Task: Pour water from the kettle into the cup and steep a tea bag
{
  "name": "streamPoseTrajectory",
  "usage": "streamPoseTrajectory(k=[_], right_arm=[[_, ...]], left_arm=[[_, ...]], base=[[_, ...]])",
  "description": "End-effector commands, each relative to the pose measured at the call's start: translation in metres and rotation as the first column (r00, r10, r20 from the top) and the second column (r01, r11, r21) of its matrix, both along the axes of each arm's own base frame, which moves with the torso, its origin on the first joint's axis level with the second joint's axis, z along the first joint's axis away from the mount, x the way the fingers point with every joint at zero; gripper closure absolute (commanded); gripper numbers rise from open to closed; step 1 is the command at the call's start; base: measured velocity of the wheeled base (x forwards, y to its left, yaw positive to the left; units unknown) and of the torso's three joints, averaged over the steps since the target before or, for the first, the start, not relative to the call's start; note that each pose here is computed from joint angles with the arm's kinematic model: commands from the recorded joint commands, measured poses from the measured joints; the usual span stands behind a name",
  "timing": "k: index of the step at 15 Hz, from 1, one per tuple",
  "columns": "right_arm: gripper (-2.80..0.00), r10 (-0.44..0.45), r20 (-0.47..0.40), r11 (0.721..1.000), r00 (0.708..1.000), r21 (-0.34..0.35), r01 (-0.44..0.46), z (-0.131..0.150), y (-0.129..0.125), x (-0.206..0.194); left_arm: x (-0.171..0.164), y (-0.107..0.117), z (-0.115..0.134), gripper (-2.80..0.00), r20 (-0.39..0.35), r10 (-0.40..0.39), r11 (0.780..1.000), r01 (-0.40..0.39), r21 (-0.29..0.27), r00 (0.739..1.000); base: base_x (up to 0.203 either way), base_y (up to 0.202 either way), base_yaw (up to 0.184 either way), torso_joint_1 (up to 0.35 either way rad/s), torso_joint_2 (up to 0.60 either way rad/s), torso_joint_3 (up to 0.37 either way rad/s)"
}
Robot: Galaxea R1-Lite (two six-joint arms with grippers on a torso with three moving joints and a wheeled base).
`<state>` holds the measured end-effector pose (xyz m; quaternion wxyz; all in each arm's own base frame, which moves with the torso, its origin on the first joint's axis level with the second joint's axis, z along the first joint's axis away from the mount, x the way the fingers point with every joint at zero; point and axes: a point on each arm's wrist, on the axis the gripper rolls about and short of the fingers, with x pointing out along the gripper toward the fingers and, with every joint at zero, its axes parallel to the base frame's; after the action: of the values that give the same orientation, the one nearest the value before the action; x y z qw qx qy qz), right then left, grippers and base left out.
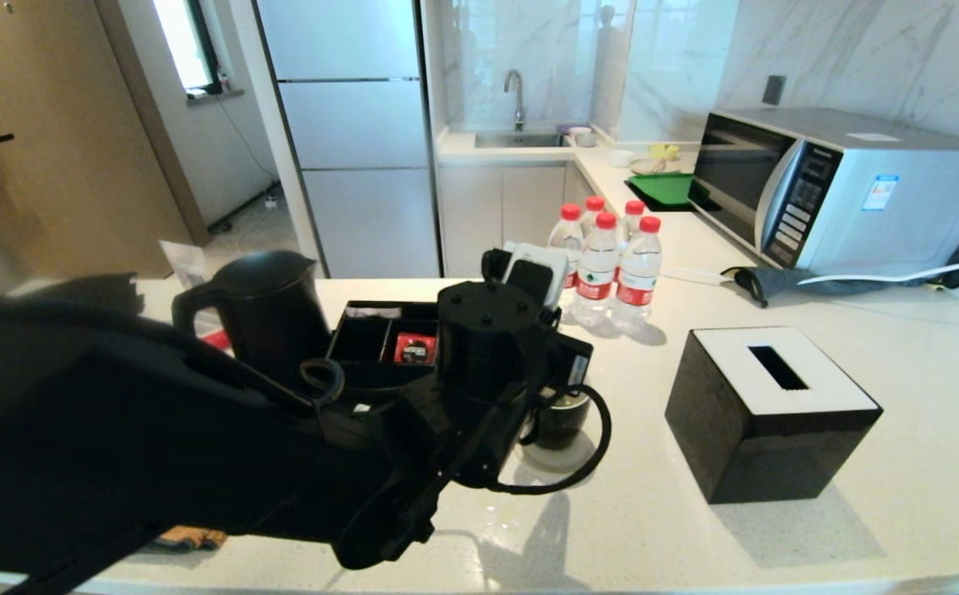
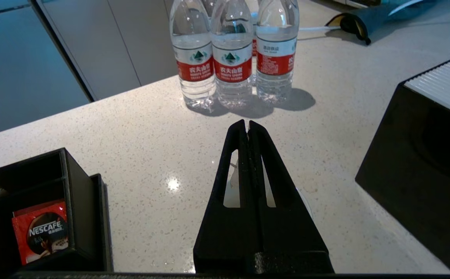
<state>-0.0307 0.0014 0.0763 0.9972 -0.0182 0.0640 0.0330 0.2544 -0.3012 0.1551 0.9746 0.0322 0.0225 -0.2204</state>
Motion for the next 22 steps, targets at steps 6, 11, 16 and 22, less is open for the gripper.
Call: streamPoseTrajectory(k=[6,11,16,22], right_arm=[[0.0,0.001,-0.002,1.0,1.0,-0.001,-0.001,0.0,0.0,0.0],[0.0,0.001,-0.002,1.0,1.0,-0.001,-0.001,0.0,0.0,0.0],[0.0,0.001,-0.002,1.0,1.0,-0.001,-0.001,0.0,0.0,0.0],[0.0,0.001,-0.002,1.0,1.0,-0.001,-0.001,0.0,0.0,0.0]], left_arm=[[0.001,-0.002,0.016,0.0,0.041,-0.004,1.0,0.004,-0.007,0.999],[0.0,-0.007,0.047,0.0,0.093,-0.016,1.0,0.018,-0.025,0.996],[-0.01,-0.011,0.063,0.0,0.122,-0.037,0.998,0.043,-0.046,0.992],[-0.016,-0.019,0.059,0.0,0.116,-0.061,0.997,0.066,-0.042,0.991]], base=[[0.0,0.0,0.0,0.0,0.0,0.0],[0.0,0.0,0.0,0.0,0.0,0.0],[0.0,0.0,0.0,0.0,0.0,0.0],[0.0,0.0,0.0,0.0,0.0,0.0]])
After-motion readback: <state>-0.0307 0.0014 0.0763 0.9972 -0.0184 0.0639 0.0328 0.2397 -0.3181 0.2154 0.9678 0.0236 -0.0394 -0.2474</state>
